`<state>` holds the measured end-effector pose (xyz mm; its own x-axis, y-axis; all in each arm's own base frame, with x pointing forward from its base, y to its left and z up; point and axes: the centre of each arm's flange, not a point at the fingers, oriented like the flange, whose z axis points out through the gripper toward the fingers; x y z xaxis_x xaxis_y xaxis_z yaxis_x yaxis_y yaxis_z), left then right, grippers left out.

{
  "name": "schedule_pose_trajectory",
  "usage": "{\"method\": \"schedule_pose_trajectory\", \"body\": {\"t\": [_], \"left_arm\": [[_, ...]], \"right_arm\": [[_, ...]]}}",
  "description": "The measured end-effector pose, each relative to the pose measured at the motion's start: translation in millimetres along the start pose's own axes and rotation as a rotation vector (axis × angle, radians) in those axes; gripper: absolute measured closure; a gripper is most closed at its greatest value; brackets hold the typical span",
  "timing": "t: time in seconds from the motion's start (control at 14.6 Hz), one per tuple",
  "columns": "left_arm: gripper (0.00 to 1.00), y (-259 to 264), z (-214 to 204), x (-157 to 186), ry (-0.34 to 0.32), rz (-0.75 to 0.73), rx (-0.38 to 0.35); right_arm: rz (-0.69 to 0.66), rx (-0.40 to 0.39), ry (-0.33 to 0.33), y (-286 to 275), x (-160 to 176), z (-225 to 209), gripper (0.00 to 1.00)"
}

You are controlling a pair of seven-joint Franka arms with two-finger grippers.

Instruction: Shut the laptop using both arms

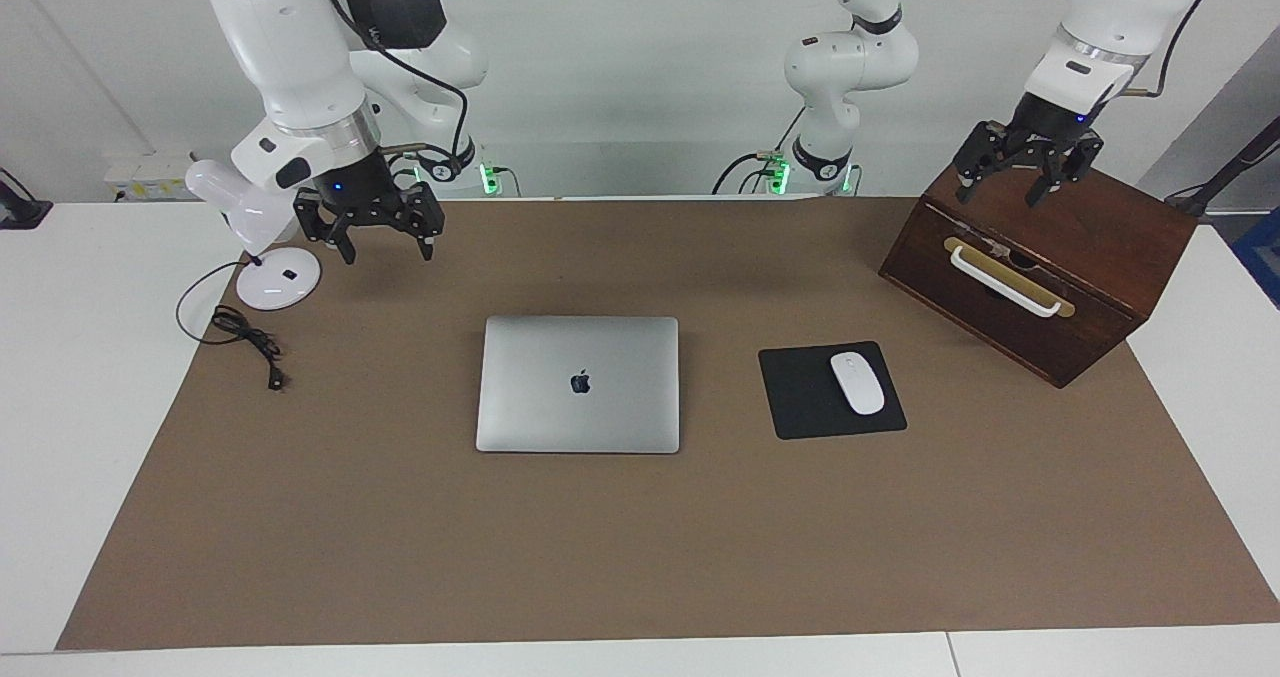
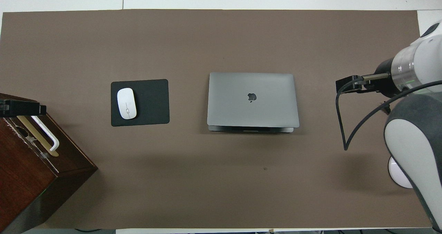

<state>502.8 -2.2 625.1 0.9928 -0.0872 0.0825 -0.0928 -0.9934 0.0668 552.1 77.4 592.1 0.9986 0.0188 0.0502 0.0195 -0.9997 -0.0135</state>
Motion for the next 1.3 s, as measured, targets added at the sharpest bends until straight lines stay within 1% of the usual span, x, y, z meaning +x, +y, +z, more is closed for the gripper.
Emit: {"method": "schedule_pose_trajectory", "body": {"t": [0.14,0.27,0.41,0.55,0.68,0.82,1.03,1.3], "left_arm": [[0.0,-2,8,7,-0.015,-0.005,-0.002],[0.0,-4,13,11,-0.025,-0.009,0.01],[0.0,-4,5,12,-0.047,-0.01,0.023],[0.0,-5,-8,12,-0.077,0.001,0.078],[0.0,-4,-13,14,-0.083,0.006,0.1],[0.0,-3,-10,15,-0.093,0.008,0.1],[0.0,-5,-7,16,-0.099,0.003,0.099],[0.0,-5,-7,16,-0.099,0.0,0.094]], "right_arm": [[0.004,0.001,0.004,2,1,-7,0.0],[0.01,0.0,-0.009,6,2,-21,0.0],[0.022,0.001,-0.01,13,2,-34,0.0],[0.053,0.0,-0.006,31,4,-40,0.0],[0.072,-0.001,-0.009,42,5,-40,0.0],[0.085,-0.001,-0.012,49,4,-45,0.0],[0.098,0.0,-0.004,56,1,-63,0.0],[0.116,0.008,-0.022,65,0,-63,0.0]]}}
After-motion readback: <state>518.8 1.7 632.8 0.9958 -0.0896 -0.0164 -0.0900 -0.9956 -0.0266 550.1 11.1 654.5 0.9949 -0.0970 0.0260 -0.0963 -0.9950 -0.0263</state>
